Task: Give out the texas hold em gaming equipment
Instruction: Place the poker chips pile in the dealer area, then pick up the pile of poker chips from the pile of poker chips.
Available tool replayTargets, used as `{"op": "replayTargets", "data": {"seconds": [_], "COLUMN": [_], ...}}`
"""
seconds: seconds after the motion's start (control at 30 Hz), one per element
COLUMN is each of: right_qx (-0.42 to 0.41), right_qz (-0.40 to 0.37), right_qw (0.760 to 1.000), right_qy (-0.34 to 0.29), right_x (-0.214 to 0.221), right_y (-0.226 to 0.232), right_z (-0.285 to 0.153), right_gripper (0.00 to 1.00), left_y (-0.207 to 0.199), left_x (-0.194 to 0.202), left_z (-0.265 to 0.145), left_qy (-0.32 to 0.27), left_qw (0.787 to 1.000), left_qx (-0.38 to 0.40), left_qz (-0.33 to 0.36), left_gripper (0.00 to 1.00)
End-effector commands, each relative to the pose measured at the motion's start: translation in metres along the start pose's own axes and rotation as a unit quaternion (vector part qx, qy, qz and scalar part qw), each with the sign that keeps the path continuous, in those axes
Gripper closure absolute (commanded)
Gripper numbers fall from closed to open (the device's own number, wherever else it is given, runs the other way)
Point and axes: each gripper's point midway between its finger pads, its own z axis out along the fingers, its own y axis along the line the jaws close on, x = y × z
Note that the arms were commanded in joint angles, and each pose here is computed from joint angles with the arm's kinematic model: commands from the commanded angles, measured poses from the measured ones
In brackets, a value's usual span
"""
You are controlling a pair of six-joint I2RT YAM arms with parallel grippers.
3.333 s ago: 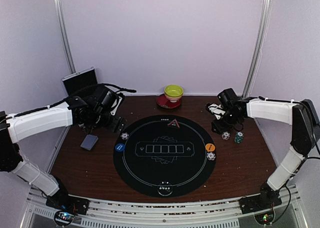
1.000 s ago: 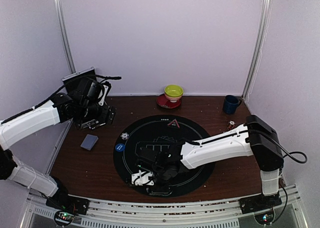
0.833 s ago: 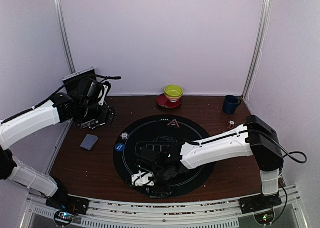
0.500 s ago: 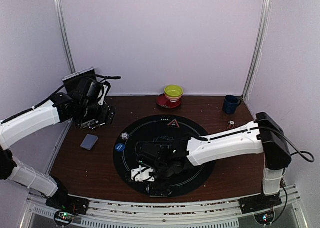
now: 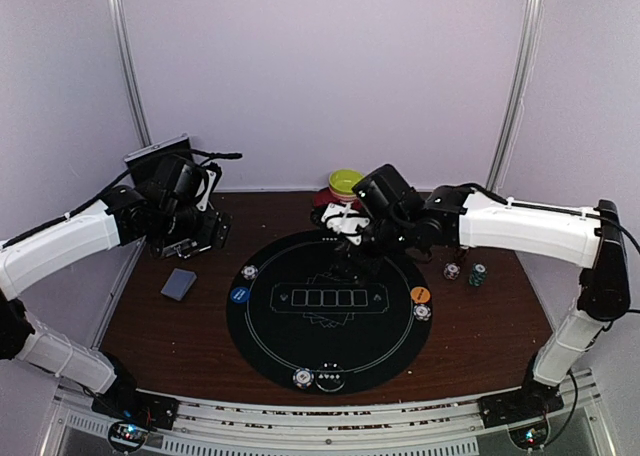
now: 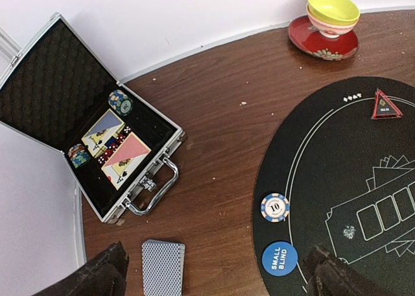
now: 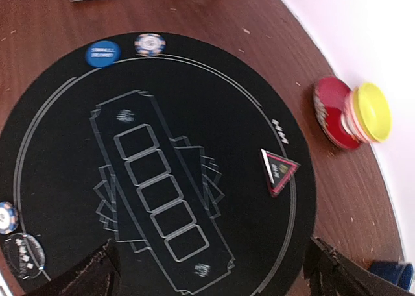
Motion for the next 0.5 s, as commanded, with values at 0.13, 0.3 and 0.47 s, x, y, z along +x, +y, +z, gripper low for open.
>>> {"op": "replayTargets", "data": {"seconds": [0.13,0.3,0.47], "right_qx": [0.139,0.164,0.182], "right_qz": [0.179,0.284,0.334], "right_qw": [0.973,0.940,0.917], "right_qy": [0.040,0.097,0.121], "right_x": [0.079,0.162,0.222], "right_y": [-0.158,-0.207,-0.212], "right_z": [-0.034,-0.051,-0.071], "right_gripper": [0.00,0.00,0.00], "left_y": [-0.006,-0.012,-0.019], "left_x": [-0.002,0.001,0.004], "left_z": [0.007,0.011,0.014], "left_qy": [-0.004,0.002,0.008], "left_qw": [1.000,1.000,0.999], "left_qx": [0.014,0.026,0.044], "left_qz": [-0.006,-0.003,0.000], "left_gripper": [0.02,0.02,0.02]}}
